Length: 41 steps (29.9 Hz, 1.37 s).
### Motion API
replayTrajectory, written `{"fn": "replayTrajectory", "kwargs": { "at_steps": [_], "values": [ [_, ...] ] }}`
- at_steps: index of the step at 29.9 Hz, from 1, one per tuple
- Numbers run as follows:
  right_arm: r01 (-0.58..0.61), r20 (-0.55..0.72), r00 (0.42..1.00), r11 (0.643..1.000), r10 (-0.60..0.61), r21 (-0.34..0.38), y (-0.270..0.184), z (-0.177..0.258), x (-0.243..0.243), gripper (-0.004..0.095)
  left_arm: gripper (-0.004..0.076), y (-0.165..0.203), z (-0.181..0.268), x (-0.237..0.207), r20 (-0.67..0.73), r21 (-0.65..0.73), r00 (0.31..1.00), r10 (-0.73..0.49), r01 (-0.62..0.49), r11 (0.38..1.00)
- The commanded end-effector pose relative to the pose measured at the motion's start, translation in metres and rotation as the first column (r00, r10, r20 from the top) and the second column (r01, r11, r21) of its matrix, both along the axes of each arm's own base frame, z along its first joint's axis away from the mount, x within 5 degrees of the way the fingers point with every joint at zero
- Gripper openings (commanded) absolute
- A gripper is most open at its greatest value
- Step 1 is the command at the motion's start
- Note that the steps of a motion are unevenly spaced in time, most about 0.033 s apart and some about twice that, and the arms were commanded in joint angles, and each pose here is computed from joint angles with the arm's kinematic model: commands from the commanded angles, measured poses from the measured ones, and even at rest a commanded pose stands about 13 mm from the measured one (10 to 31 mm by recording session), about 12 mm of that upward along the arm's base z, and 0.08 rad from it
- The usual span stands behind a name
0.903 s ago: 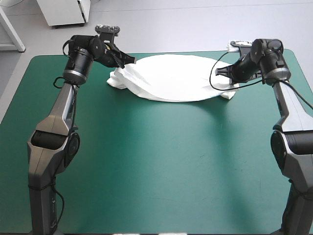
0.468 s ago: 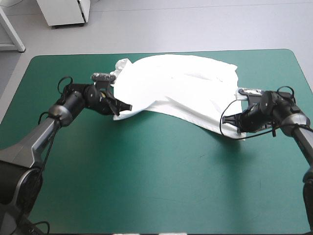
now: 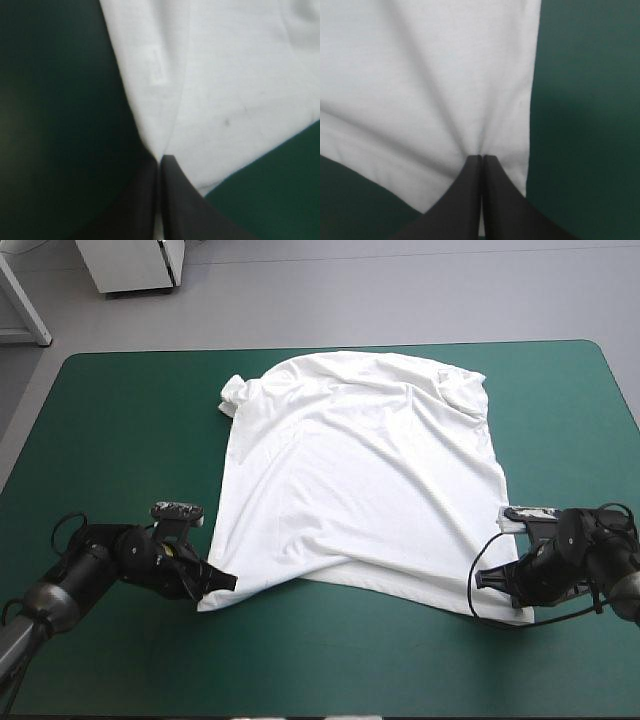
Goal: Fold the cloth
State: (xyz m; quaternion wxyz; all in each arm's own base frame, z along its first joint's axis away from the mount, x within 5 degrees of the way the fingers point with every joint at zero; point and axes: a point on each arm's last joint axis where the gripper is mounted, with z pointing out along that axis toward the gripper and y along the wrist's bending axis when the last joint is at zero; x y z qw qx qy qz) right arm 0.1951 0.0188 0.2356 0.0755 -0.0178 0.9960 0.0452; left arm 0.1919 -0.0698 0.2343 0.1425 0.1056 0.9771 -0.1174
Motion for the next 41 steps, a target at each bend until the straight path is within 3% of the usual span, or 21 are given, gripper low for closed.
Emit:
{"fn": "replayTrajectory", "kwargs": {
  "at_steps": [1, 10, 23, 27, 33, 35, 41],
  "values": [
    [-0.001, -0.008, 1.0, 1.0, 0.001, -0.004, -0.002, 0.004, -0.019, -0.0019, -0.0009, 0.001, 0.007, -0.027, -0.017, -0.064, 1.0, 0.0, -0.001, 0.998],
    [0.007, -0.109, 0.994, 1.0, -0.008, -0.004, -0.004, -0.004, -0.064, -0.0019, -0.0009, 0.011, -0.001, -0.075, -0.113, -0.062, 0.993, -0.042, 0.035, 0.997],
    [0.074, -0.057, 0.996, 0.997, -0.073, 0.009, -0.004, 0.007, -0.074, 0.0008, 0.0007, 0.005, 0.006, -0.085, -0.144, -0.159, 0.989, -0.041, 0.018, 0.987],
    [0.085, -0.008, 0.996, 0.994, -0.084, 0.074, 0.001, 0.023, -0.067, 0.0187, 0.0132, 0.003, 0.022, -0.082, -0.112, -0.171, 0.99, -0.087, 0.067, 0.983],
    [0.076, 0.1, 0.991, 0.99, -0.088, 0.116, 0.004, 0.054, -0.056, 0.0505, 0.041, 0.002, 0.058, -0.073, -0.013, -0.17, 0.993, -0.118, 0.114, 0.979],
    [0.071, 0.138, 0.987, 0.991, -0.087, 0.114, 0.004, 0.064, -0.053, 0.053, 0.0449, 0.003, 0.067, -0.072, 0.006, -0.149, 0.992, -0.128, 0.128, 0.981],
    [0.047, 0.307, 0.948, 0.992, -0.082, 0.12, 0.003, 0.113, -0.044, 0.0528, 0.0447, 0.007, 0.107, -0.059, 0.19, -0.09, 0.975, -0.116, 0.135, 0.987]
  ]
}}
